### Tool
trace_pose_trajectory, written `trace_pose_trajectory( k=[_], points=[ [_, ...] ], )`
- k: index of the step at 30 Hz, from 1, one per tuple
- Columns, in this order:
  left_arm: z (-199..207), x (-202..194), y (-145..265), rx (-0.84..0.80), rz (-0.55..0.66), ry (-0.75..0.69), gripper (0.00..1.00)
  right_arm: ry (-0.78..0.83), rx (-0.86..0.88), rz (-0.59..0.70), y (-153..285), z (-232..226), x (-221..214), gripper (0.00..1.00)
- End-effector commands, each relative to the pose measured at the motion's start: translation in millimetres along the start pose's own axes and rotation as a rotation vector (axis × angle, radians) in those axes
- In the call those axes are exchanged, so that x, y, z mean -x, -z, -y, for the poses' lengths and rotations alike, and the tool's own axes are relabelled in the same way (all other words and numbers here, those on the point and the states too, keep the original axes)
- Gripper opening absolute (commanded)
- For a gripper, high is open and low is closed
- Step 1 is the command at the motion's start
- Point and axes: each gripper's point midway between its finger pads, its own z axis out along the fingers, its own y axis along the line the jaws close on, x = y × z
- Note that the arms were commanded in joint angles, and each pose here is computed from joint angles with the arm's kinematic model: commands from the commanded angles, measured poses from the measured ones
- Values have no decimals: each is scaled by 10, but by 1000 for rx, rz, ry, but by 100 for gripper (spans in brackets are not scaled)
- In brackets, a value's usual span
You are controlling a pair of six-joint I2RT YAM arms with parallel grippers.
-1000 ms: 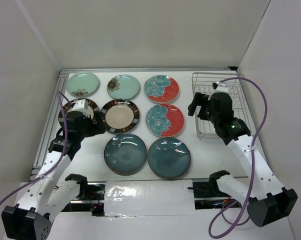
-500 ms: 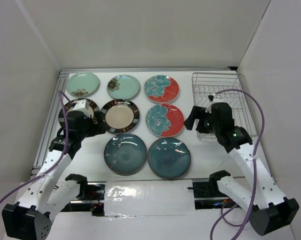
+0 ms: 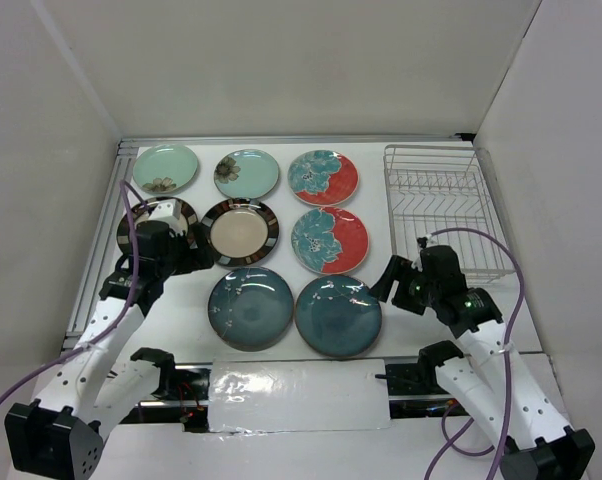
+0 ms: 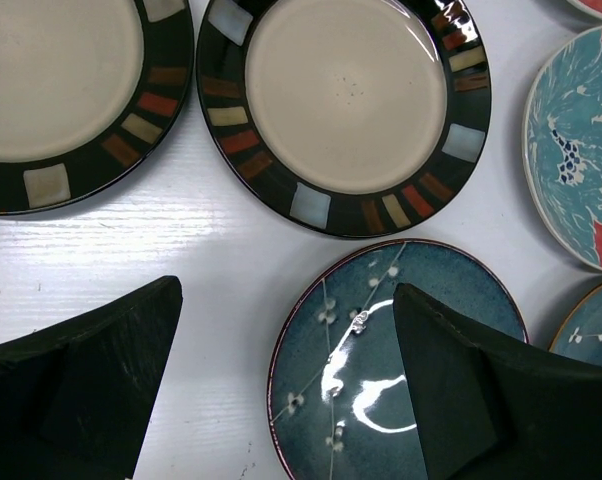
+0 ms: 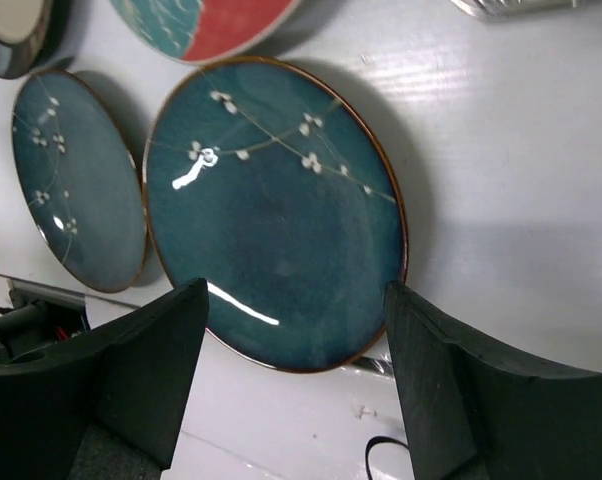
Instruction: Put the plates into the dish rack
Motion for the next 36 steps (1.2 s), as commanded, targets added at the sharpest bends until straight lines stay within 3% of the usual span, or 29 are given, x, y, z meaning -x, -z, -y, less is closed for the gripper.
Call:
trace_pose_trajectory(
  k=[1,8,14,26,32,36],
  points=[
    [121,189,50,-48,40,-28,100,-78,-48,-49,3,132,-205,77],
    [143,145,17,-61,16,-28,100,-154,-108,-99,-186,369,-459,78],
    [183,147,-25,-77,1,-29,100,-165,-56,-130,-377,414,-629,78],
    [200,146,-44,-85,-2,-29,100,-134,218,-139,-638,250,-862,71],
    [206,124,-60,-91,-13,-38,100,-157,240,-142,-724,323,-932,60],
    [206,124,-60,-91,-13,-38,100,-143,200,-143,-762,446,-966,31]
  ],
)
